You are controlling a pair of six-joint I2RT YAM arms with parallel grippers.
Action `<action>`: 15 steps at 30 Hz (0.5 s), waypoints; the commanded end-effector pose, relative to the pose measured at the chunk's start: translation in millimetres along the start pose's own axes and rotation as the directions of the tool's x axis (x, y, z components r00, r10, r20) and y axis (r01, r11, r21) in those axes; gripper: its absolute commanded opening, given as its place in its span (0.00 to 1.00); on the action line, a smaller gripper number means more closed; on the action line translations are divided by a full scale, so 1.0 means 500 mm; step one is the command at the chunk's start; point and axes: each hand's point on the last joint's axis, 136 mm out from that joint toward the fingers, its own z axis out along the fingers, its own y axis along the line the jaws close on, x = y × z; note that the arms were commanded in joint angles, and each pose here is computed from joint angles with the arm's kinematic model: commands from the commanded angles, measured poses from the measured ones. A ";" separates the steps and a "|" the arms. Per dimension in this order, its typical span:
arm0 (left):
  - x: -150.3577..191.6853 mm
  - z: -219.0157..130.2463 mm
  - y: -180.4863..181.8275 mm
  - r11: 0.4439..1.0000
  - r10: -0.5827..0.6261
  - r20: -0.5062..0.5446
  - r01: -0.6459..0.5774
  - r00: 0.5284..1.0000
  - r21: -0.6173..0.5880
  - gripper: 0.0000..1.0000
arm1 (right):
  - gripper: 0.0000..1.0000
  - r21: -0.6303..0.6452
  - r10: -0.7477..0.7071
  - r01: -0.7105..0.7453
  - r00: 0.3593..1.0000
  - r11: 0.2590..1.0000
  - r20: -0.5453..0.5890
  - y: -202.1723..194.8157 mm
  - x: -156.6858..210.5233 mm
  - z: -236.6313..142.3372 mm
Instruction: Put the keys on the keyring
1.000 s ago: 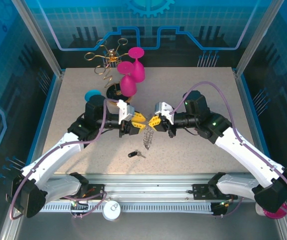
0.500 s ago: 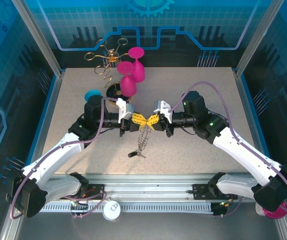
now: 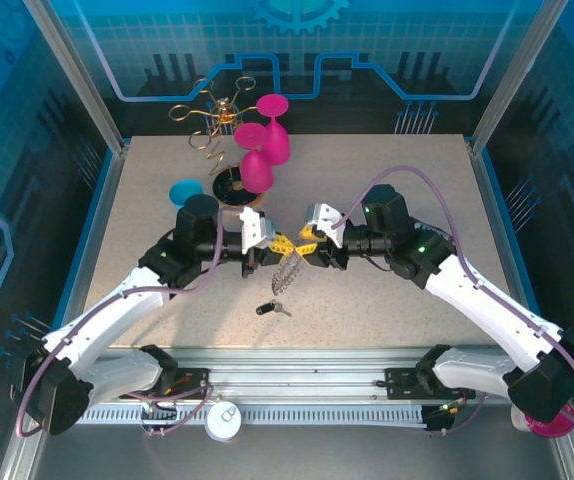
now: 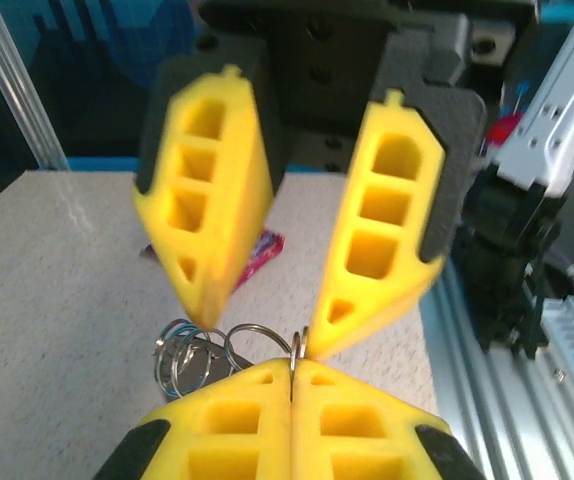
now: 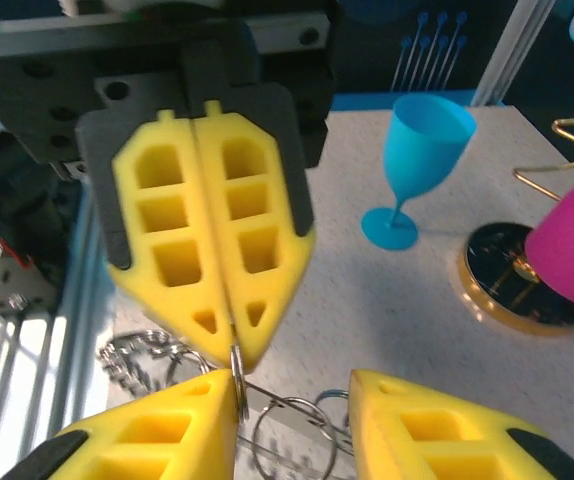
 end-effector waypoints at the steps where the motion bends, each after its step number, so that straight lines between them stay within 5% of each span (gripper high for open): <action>1: -0.010 -0.006 0.002 0.979 0.198 -0.084 -0.202 0.977 -0.040 0.00 | 0.35 0.036 -0.136 0.141 0.984 0.989 -0.115 -0.005 0.017 -0.011; 15: -0.023 0.004 0.001 0.968 0.243 -0.086 -0.247 0.966 -0.035 0.00 | 0.23 -0.042 -0.204 0.201 0.972 0.979 -0.114 0.022 0.009 0.010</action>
